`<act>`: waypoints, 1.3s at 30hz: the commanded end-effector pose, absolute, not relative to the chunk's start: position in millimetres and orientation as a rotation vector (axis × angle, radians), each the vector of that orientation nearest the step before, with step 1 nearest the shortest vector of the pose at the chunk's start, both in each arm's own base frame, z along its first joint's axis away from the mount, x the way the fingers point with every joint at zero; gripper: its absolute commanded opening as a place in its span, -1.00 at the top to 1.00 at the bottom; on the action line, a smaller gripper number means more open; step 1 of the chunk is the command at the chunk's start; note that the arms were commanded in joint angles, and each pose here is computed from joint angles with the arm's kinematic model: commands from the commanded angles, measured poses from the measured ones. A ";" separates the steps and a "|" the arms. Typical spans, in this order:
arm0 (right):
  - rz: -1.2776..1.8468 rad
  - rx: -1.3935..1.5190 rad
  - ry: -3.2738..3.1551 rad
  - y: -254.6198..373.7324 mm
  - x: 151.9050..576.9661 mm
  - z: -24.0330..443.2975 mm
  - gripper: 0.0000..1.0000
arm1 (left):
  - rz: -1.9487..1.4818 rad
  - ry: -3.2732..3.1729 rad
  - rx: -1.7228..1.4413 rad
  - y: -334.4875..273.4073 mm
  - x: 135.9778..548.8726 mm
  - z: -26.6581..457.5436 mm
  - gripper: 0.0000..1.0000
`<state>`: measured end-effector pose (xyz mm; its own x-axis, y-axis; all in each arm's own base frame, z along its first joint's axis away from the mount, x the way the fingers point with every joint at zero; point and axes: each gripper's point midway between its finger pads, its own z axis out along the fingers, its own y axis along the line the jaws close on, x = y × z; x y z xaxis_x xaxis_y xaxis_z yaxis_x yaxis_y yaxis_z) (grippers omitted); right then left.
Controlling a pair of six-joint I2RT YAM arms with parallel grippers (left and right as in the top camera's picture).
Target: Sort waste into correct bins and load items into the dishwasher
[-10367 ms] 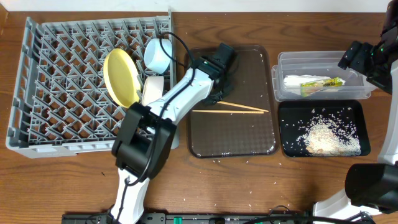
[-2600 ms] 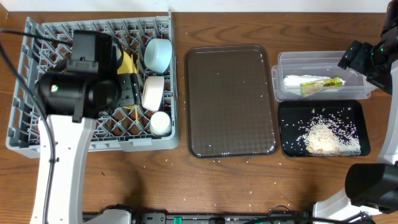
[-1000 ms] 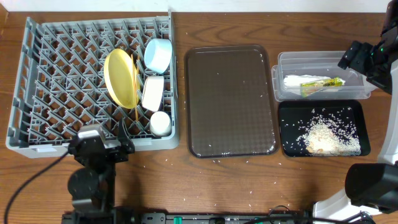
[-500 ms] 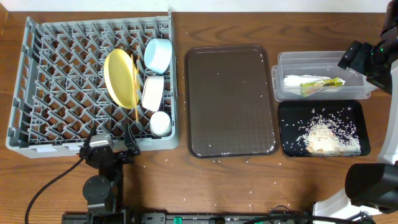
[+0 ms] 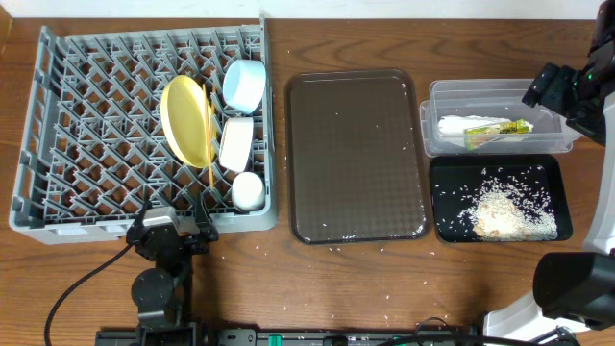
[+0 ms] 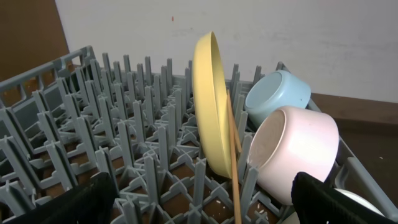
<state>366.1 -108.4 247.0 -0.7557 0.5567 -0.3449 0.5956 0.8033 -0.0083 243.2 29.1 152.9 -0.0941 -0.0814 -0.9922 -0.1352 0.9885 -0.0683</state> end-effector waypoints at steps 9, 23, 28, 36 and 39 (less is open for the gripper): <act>-0.173 0.896 2.660 -109.3 366.3 246.3 -0.98 | 0.071 1.720 -0.174 32.7 241.7 136.0 -0.82; -0.204 0.898 2.658 -112.7 364.7 246.6 -0.99 | 0.071 1.720 -0.174 32.6 241.7 136.1 -0.82; -0.257 0.902 2.657 -117.3 361.4 247.2 -0.98 | 0.071 1.720 -0.174 32.7 241.7 136.1 -0.83; -0.205 0.830 2.524 -111.7 368.3 282.6 -0.99 | 0.071 1.720 -0.174 32.7 241.7 136.1 -0.83; -0.098 0.629 2.429 -93.6 386.6 313.8 -0.98 | 0.071 1.720 -0.174 32.7 241.7 136.1 -0.83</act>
<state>386.0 -115.5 273.2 -0.7032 0.5177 -0.4873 0.5818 0.8130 0.0242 243.3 28.9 152.8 -0.0949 -0.0788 -0.9924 -0.1343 0.9888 -0.0657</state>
